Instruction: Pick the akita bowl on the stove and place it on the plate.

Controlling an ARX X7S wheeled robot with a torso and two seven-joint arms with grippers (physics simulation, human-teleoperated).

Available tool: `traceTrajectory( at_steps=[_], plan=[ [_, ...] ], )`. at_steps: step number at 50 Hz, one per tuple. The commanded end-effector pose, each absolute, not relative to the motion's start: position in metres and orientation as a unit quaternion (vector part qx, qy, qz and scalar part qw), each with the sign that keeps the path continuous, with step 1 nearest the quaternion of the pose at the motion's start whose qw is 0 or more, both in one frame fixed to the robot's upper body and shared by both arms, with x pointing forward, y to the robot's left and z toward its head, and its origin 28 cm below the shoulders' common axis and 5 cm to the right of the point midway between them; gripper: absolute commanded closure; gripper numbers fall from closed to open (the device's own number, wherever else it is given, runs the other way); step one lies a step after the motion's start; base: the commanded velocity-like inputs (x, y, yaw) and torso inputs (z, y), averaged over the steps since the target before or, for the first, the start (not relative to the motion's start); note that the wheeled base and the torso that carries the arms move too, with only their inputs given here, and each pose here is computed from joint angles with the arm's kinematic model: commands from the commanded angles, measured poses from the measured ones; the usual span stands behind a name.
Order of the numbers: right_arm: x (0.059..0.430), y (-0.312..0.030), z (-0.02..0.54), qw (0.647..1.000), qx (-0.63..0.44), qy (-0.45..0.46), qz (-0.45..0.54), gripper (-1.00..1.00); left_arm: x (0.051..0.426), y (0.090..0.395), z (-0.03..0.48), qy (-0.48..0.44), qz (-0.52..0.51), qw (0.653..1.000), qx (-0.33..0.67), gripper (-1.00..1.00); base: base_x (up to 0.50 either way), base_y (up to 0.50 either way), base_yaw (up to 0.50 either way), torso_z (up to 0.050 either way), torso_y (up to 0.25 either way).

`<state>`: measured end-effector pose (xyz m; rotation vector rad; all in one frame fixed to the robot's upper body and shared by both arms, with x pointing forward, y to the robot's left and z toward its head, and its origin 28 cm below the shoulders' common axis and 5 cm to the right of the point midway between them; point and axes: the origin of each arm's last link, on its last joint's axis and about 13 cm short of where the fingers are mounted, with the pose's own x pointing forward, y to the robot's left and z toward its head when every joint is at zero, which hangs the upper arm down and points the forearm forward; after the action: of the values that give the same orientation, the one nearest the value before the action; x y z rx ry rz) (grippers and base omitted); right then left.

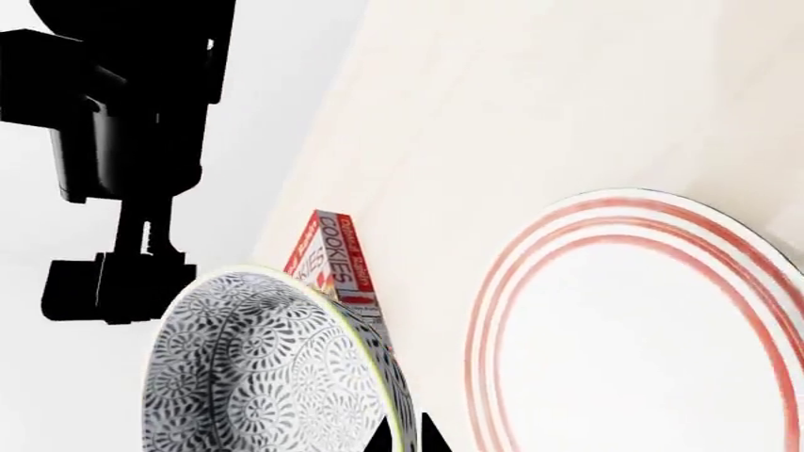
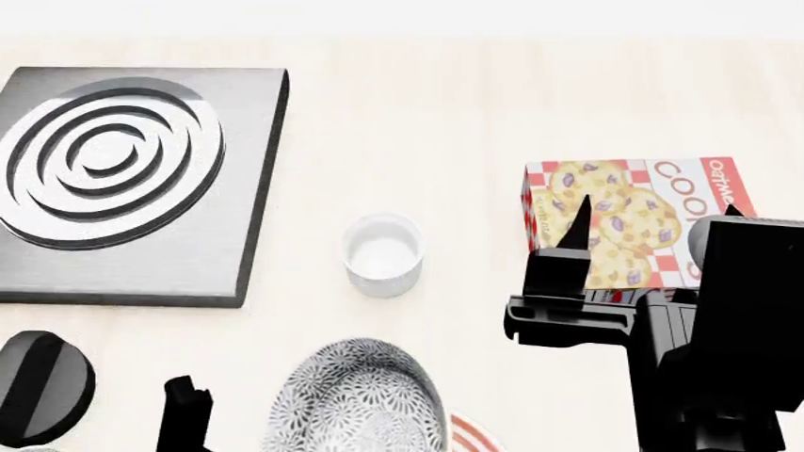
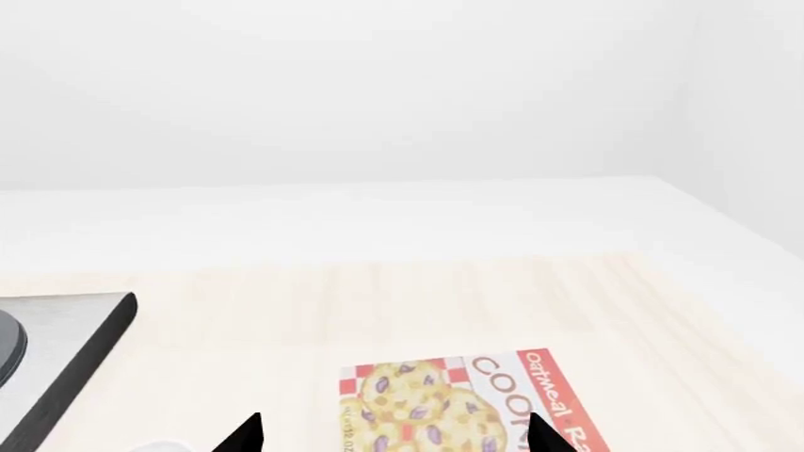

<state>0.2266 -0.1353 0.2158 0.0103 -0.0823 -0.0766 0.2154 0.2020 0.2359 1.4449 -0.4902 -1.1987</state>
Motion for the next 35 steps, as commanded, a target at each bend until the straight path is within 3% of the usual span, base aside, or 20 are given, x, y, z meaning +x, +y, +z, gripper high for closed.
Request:
traceTrajectory(
  at_steps=[1,35],
  plan=[
    [0.227,-0.137,0.216,0.998,0.015,-0.045,-0.042,-1.00,0.216,0.187,0.235,-0.218,-0.514,0.558,0.614,1.00,0.00,0.00,0.00,0.000,0.000],
    [0.228,-0.137,0.215,0.998,0.015,-0.045,-0.042,-1.00,0.229,0.185,0.219,-0.184,-0.516,0.586,0.597,1.00,0.00,0.00,0.00,0.000,0.000]
  ],
)
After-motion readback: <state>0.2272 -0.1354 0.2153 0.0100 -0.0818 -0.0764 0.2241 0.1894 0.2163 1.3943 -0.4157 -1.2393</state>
